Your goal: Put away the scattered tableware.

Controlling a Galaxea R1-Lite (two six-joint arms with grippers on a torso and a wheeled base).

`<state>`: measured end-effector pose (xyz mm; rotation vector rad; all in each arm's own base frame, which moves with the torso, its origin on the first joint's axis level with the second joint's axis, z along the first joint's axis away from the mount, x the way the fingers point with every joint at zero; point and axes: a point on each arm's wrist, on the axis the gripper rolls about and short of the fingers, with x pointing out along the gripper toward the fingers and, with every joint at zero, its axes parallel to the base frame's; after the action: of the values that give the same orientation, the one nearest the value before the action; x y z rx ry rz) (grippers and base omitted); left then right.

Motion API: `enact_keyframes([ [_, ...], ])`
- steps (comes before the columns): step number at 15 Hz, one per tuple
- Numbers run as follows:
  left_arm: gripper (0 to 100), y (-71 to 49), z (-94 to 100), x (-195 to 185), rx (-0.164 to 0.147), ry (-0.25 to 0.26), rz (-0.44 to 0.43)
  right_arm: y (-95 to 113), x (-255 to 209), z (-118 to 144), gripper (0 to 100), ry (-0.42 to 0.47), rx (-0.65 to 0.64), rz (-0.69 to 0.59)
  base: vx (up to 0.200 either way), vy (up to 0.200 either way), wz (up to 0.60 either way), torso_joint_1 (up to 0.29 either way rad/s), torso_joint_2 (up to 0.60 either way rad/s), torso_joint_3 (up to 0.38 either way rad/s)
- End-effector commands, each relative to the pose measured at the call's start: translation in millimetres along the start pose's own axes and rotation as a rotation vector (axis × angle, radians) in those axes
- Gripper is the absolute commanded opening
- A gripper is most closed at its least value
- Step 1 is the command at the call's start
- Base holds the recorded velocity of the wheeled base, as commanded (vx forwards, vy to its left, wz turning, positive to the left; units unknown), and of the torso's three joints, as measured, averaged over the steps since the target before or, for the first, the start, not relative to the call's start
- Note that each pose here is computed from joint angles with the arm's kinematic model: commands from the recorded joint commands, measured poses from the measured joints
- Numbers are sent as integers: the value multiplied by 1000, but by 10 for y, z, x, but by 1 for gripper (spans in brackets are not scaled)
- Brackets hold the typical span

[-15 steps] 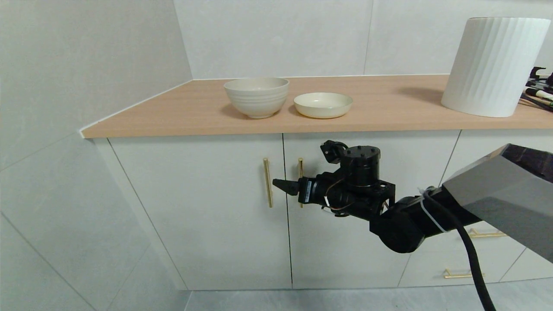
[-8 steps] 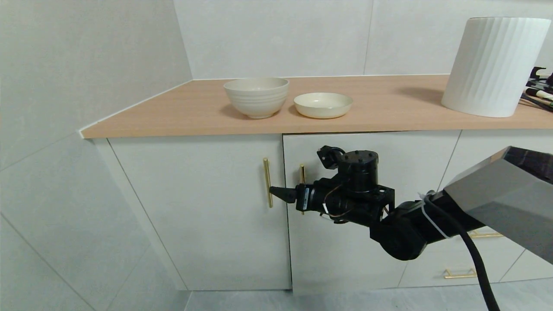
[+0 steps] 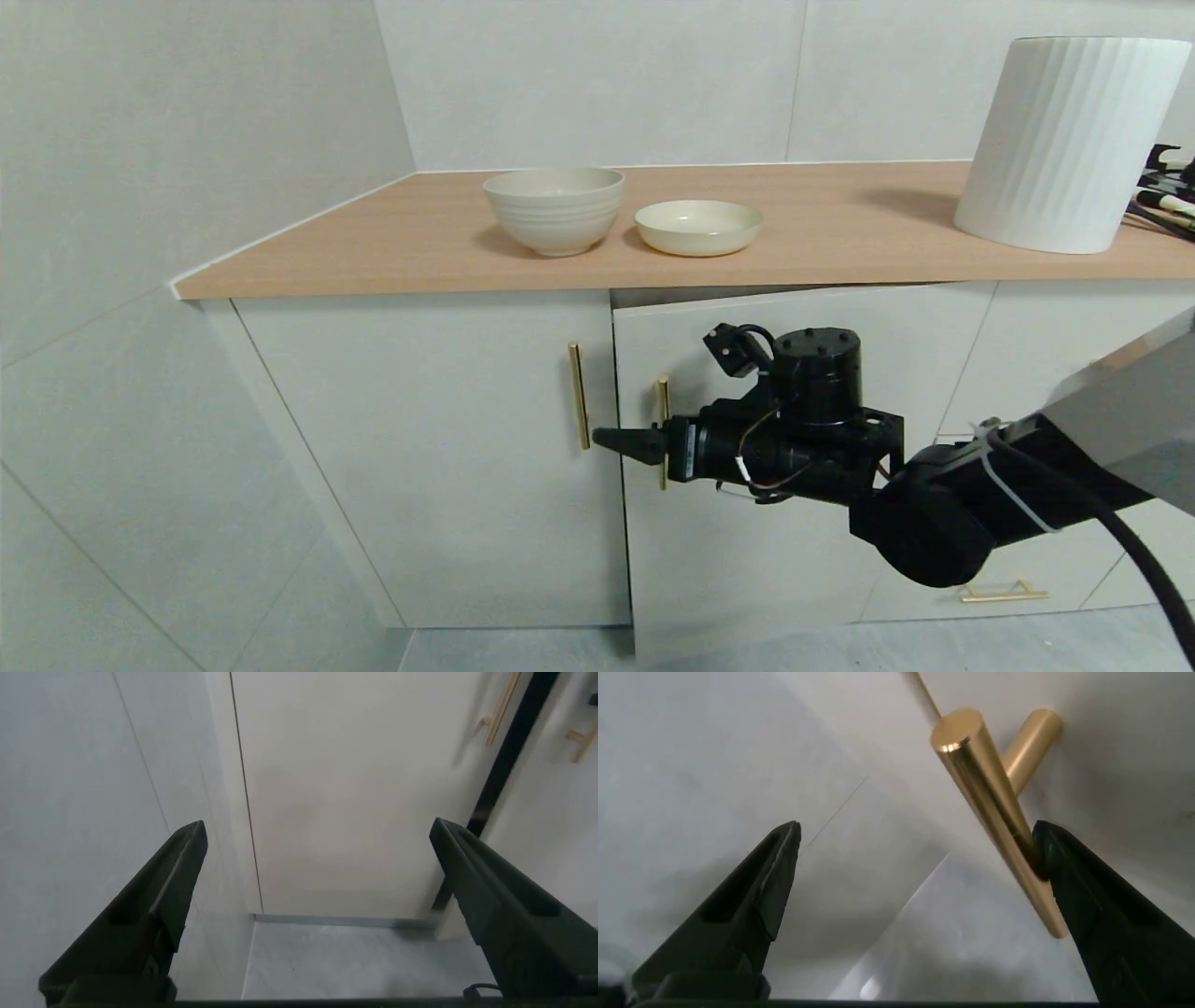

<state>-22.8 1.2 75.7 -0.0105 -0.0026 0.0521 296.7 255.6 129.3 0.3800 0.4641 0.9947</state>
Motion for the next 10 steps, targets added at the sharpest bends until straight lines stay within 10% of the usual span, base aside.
enact_keyframes([
  [1,100,0,1,1,0,1,0,104,-202,41,100,9,-3,41,0,0,0,0,0,0],
  [10,100,0,1,1,0,1,0,271,-718,-120,100,109,8,154,0,0,0,0,0,0],
])
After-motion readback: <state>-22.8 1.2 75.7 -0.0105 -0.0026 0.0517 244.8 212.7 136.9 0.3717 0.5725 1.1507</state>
